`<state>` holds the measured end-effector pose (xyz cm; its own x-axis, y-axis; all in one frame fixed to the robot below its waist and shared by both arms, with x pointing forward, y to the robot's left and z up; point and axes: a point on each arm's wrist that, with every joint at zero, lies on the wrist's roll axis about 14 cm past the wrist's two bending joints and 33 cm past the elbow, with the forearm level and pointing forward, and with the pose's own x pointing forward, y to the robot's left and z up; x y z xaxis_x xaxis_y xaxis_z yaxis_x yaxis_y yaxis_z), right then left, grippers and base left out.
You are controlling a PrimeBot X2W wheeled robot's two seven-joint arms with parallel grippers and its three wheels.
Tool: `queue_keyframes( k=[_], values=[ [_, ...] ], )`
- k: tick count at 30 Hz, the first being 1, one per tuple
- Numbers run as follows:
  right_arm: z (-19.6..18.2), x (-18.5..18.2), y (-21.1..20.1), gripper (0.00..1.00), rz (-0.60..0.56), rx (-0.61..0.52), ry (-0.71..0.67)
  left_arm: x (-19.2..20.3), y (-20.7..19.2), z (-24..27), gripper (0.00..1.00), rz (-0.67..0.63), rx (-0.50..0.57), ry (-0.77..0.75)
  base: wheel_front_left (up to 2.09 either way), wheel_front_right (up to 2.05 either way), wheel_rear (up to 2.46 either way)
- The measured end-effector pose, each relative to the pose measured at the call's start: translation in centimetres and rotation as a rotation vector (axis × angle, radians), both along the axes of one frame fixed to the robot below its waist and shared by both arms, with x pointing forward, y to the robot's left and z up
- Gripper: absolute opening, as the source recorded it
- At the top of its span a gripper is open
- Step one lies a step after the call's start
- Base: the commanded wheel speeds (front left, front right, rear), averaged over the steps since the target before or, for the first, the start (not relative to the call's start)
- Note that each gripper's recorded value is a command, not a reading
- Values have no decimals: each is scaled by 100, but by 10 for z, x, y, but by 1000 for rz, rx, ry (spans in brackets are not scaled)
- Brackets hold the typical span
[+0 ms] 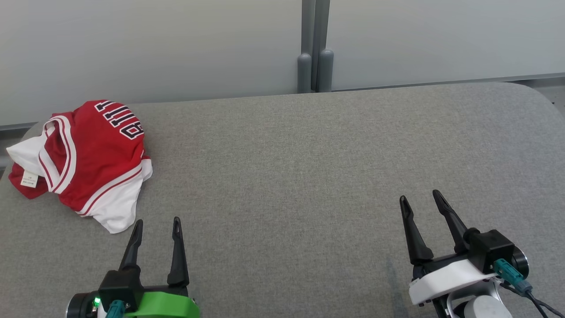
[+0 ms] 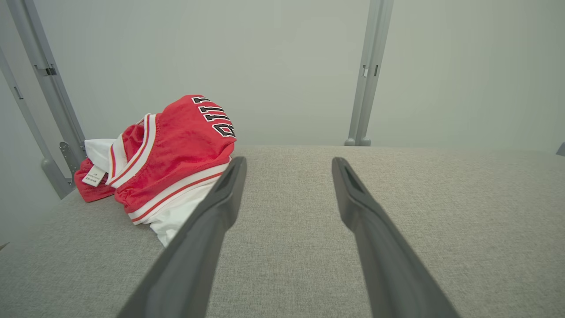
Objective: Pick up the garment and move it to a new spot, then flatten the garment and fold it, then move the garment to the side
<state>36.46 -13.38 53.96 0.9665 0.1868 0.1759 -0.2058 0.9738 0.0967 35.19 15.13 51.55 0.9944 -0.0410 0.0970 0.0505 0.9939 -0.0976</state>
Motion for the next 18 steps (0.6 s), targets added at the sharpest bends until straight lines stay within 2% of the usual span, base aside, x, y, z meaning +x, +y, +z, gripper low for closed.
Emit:
queue_keyframes(
  k=[18],
  values=[
    [-3, 1, -2, 100, -5, 1, 9, 0, 1, -3, 100, 3, -1, 9, 0, 0, 0]
  ],
)
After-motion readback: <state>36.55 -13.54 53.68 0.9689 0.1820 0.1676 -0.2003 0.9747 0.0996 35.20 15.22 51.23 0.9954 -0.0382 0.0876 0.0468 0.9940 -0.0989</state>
